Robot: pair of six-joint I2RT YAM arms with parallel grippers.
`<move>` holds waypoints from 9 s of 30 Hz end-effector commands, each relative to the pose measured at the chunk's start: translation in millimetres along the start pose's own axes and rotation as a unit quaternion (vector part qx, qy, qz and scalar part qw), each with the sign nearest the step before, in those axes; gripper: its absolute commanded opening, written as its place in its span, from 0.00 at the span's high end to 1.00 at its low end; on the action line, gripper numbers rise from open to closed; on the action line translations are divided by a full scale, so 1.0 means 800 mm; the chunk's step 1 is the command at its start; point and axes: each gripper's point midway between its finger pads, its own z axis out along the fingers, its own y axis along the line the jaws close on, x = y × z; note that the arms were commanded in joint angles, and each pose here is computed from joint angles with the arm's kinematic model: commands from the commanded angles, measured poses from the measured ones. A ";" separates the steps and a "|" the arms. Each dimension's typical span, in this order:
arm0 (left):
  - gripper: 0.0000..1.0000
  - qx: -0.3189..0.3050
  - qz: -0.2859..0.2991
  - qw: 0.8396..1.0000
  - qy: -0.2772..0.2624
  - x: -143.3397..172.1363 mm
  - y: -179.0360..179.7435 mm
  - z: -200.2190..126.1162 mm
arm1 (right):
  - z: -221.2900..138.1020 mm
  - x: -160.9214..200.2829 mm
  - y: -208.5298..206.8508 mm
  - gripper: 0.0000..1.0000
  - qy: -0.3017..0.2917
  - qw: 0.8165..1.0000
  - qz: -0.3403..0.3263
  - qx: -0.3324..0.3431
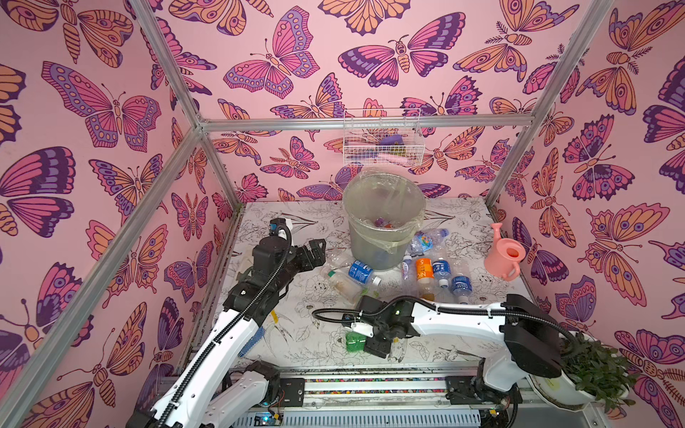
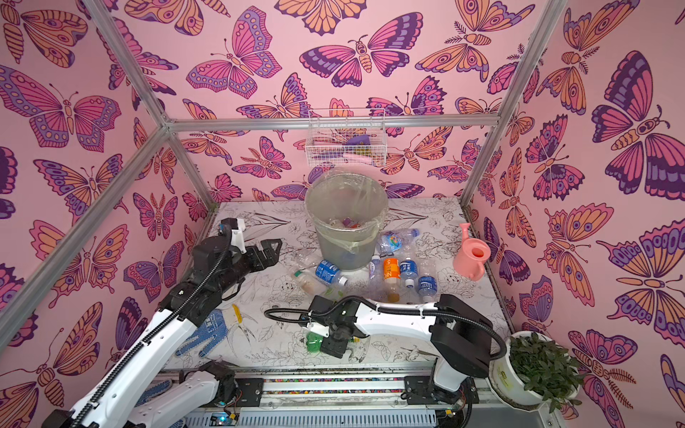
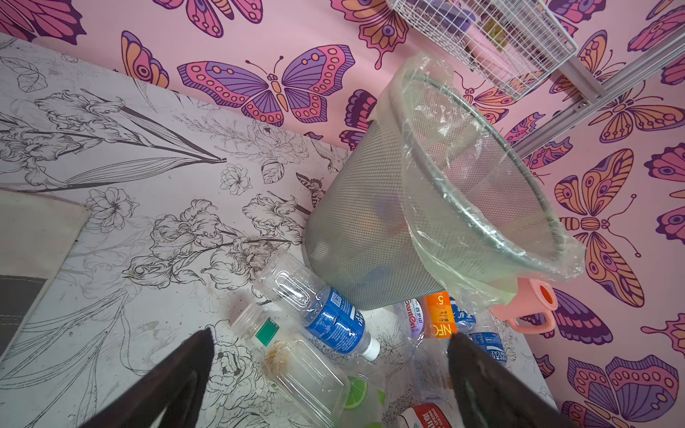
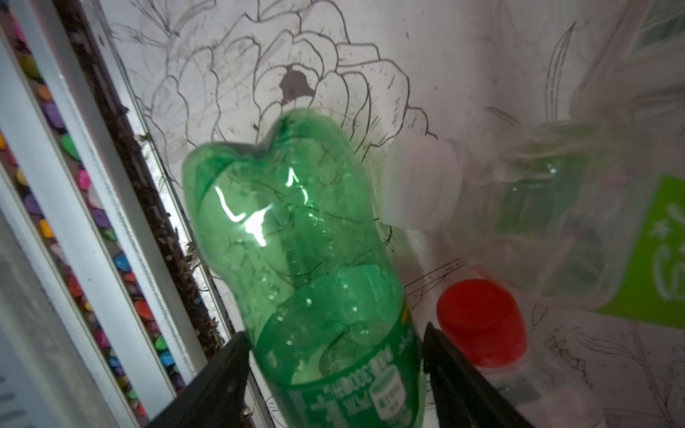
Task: Throw the plastic bottles in the bin
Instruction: Pick up the plastic bottle from the bottom-center of the table, then throw the plastic bottle into the trash bin, then move the plastic bottle to the center of the table.
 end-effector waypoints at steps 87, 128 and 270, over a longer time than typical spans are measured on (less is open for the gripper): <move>0.00 0.103 -0.062 0.989 0.081 0.093 -0.064 0.032 | -0.378 -0.097 -0.171 1.00 -0.347 0.896 0.109 0.256; 0.00 0.152 0.012 0.981 0.121 0.109 -0.102 0.007 | -0.388 -0.097 -0.175 1.00 -0.356 0.889 0.176 0.229; 0.59 -0.207 -0.102 0.953 0.195 0.146 0.222 0.151 | -0.404 -0.008 -0.275 0.01 -0.429 0.786 0.369 0.248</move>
